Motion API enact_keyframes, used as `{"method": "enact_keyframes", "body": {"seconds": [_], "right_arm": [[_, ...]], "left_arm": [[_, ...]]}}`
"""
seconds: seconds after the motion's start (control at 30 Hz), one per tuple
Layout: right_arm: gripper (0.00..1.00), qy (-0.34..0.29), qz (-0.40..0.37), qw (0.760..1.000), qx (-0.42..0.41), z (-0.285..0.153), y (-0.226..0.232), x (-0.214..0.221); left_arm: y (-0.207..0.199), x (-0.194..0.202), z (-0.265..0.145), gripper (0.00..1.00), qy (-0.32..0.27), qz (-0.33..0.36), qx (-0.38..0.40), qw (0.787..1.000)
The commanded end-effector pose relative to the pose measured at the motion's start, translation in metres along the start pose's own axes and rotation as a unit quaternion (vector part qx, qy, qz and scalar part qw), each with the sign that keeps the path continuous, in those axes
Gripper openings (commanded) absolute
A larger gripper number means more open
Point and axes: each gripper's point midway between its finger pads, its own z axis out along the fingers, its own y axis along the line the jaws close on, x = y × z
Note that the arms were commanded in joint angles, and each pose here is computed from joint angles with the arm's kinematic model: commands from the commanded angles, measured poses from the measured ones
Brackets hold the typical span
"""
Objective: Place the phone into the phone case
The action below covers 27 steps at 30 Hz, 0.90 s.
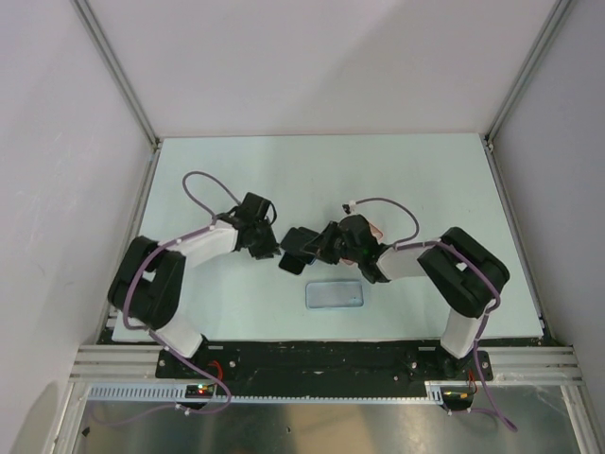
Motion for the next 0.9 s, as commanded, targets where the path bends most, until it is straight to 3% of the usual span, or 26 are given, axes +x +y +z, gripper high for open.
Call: {"method": "enact_keyframes", "body": {"seconds": [0.0,0.1,0.4,0.87], "right_arm": [[0.0,-0.029,-0.021,0.997,-0.064,-0.021,0.054,-0.034],[0.0,-0.046,-0.04,0.997,-0.05,-0.045,0.06,-0.05],[0.0,-0.131,-0.073,0.988,0.035,-0.148,0.045,-0.096],[0.0,-0.164,-0.091,0.98,0.067,-0.199,0.021,-0.093]], "left_arm": [[-0.006,-0.011,-0.038,0.34,-0.058,0.005,0.02,0.998],[-0.008,0.003,-0.055,0.38,-0.085,0.008,0.027,0.996],[-0.033,0.094,-0.05,0.47,-0.06,0.079,0.026,0.995],[-0.073,0.124,-0.019,0.45,0.005,0.215,0.033,0.976]]}}
